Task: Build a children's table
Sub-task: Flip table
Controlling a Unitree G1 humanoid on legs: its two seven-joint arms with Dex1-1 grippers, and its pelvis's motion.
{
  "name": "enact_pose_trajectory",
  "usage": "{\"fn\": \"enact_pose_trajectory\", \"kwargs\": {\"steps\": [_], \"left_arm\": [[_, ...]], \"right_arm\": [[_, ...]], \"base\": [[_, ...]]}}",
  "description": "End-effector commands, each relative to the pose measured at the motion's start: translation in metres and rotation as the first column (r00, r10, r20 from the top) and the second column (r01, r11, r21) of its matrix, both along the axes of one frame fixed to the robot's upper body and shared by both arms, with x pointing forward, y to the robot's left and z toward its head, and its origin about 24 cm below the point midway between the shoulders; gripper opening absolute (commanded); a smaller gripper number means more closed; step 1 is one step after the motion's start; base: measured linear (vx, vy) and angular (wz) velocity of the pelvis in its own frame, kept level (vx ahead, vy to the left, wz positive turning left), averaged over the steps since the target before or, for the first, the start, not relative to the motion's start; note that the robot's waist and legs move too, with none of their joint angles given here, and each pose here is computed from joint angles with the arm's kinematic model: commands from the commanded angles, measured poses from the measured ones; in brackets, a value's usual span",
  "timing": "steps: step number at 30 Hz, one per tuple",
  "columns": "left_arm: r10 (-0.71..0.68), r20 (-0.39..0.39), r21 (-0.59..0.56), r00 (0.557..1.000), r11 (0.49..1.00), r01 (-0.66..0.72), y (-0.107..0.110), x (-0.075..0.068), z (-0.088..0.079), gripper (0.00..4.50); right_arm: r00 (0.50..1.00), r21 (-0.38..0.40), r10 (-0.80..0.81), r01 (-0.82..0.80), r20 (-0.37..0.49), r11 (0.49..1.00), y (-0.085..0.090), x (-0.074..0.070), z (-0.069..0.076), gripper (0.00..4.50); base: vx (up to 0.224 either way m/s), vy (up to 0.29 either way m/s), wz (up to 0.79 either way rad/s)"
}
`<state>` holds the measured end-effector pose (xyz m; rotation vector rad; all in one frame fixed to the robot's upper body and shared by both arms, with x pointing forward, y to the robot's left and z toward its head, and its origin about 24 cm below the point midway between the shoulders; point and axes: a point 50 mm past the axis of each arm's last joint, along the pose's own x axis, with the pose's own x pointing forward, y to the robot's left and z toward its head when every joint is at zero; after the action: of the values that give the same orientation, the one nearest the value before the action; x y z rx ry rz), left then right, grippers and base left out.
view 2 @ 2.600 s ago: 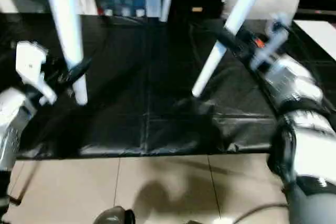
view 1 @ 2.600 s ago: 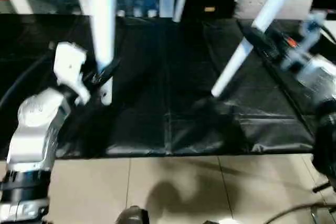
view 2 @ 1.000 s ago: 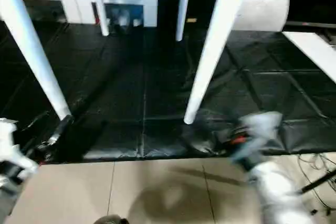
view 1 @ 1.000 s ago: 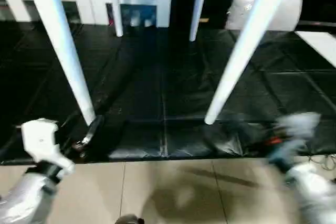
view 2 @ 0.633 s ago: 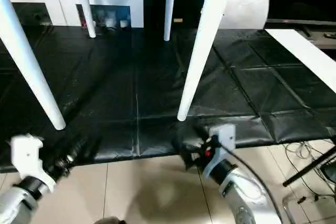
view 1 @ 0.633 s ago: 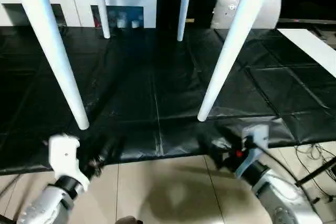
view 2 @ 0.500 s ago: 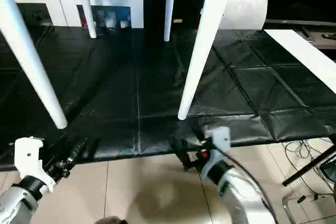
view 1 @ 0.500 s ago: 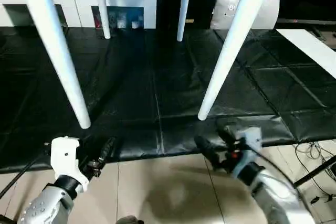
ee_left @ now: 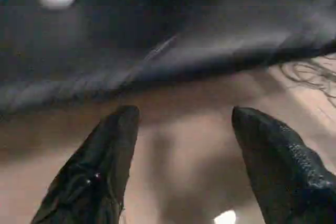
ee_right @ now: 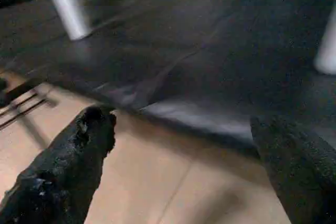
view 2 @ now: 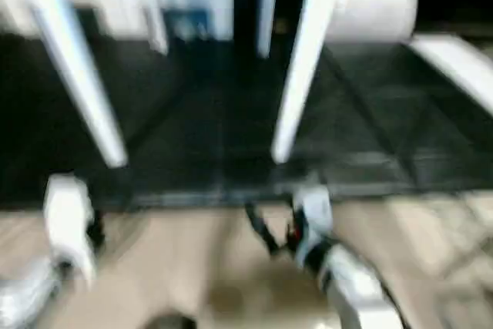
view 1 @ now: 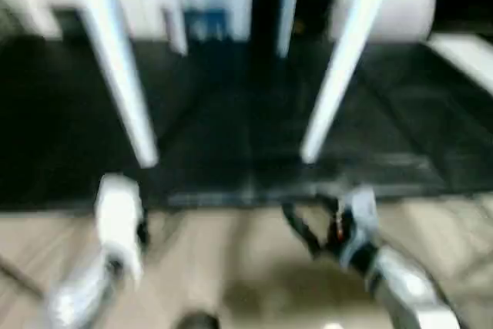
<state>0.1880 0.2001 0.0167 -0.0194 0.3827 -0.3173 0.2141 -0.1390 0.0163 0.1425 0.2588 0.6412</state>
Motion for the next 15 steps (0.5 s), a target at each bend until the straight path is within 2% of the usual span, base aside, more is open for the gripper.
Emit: {"fn": "enact_pose_trajectory", "kwargs": {"steps": [1, 2, 4, 6, 9, 12, 15], "left_arm": [[0.031, 0.012, 0.001, 0.999, 1.000, -0.031, 0.002, 0.003, 0.003, 3.21], [0.031, 0.020, 0.000, 0.999, 1.000, -0.031, 0.003, 0.003, 0.003, 3.21], [0.035, 0.002, 0.025, 0.999, 0.999, -0.035, 0.004, 0.002, 0.000, 3.21], [0.061, -0.049, 0.029, 0.997, 0.998, -0.059, 0.007, 0.000, -0.006, 3.21], [0.079, -0.110, 0.043, 0.991, 0.996, -0.074, 0.008, -0.005, -0.014, 3.21], [0.062, -0.203, 0.063, 0.977, 0.997, -0.050, 0.007, -0.013, -0.025, 3.21], [0.028, -0.324, 0.076, 0.946, 0.997, -0.003, 0.010, -0.022, -0.040, 3.21]], "right_arm": [[1.000, 0.025, 0.015, -0.015, 0.002, 1.000, -0.003, 0.002, 0.001, 4.50], [1.000, 0.045, 0.022, -0.021, -0.009, 0.999, -0.005, 0.002, -0.001, 4.50], [0.997, 0.004, 0.068, -0.068, -0.020, 0.998, -0.005, 0.003, -0.005, 4.50], [0.988, -0.035, 0.151, -0.153, -0.043, 0.988, -0.005, 0.000, -0.010, 4.50], [0.966, -0.048, 0.239, -0.245, -0.097, 0.968, -0.006, -0.004, -0.019, 4.50], [0.952, -0.046, 0.269, -0.278, -0.143, 0.959, -0.007, -0.003, -0.027, 4.50], [0.939, -0.035, 0.281, -0.294, -0.200, 0.955, -0.007, -0.002, -0.038, 4.50]], "base": [[-0.022, 0.057, 0.51], [-0.022, 0.057, 0.51], [0.000, -0.007, 0.13], [-0.003, -0.035, -0.04], [0.008, -0.081, -0.09], [0.023, -0.036, -0.01], [0.000, 0.000, 0.00]]}}
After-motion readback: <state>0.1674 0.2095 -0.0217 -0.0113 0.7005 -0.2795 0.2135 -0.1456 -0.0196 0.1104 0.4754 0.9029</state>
